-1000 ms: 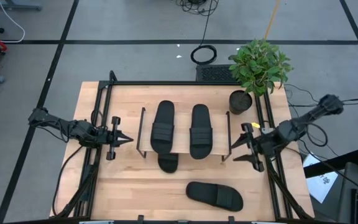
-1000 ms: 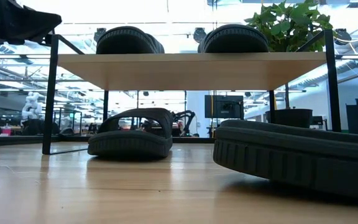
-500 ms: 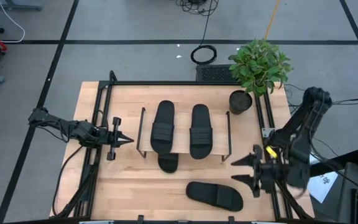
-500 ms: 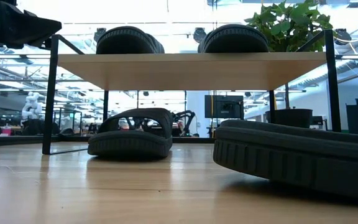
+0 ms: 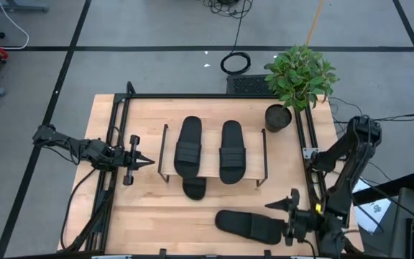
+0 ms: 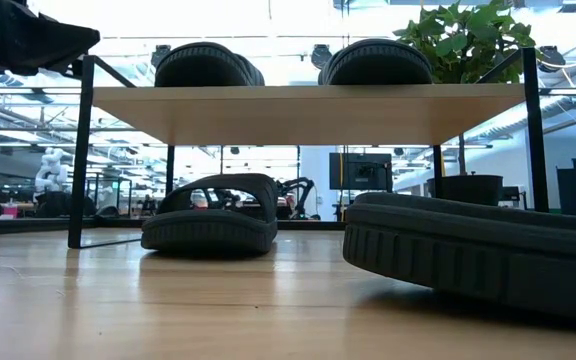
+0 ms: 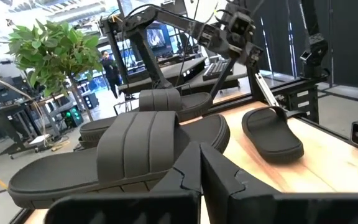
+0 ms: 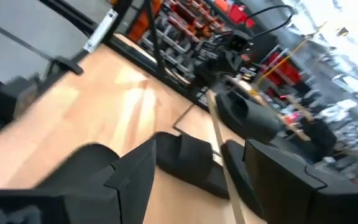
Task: Pick and place slides into the shelf
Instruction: Adjust the black slipper
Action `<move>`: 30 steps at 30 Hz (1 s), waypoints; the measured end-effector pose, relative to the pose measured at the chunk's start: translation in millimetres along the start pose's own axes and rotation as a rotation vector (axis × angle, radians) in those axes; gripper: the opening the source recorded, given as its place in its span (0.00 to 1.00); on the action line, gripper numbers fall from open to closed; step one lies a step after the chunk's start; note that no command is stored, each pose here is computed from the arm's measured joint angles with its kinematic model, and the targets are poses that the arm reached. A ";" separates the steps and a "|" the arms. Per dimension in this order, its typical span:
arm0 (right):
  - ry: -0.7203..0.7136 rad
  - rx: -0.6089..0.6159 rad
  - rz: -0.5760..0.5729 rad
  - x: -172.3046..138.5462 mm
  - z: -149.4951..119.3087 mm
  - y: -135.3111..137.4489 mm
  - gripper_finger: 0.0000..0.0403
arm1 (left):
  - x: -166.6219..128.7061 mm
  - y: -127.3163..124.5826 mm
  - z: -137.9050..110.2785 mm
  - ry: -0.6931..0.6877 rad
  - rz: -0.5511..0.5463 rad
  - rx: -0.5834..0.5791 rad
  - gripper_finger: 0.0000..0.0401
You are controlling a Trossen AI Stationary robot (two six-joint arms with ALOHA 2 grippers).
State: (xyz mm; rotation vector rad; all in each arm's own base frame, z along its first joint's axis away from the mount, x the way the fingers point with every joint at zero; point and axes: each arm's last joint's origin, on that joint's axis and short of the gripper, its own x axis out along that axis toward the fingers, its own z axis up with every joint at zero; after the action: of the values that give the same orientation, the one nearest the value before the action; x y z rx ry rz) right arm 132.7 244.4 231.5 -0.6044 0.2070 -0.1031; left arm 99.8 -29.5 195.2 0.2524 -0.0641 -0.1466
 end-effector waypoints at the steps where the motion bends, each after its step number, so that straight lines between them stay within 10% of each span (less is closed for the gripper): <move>1: 0.000 -0.018 -0.015 -1.1 -2.0 4.4 0.59 | 0.0 0.0 0.0 0.000 0.000 -0.004 0.01; 19: 0.033 -0.182 -0.002 -2.1 -33.6 48.1 0.59 | 0.0 0.9 3.3 -0.033 0.010 -0.016 0.01; 30: 0.331 -0.012 0.384 -6.0 -60.9 51.3 0.59 | -0.1 2.5 4.7 -0.042 0.050 -0.069 0.02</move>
State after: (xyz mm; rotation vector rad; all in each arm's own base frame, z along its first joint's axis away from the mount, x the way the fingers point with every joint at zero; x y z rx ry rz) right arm 115.1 253.7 154.1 -0.5478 0.6399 0.1714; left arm 99.6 -28.3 200.3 0.1784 -0.1067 -0.1040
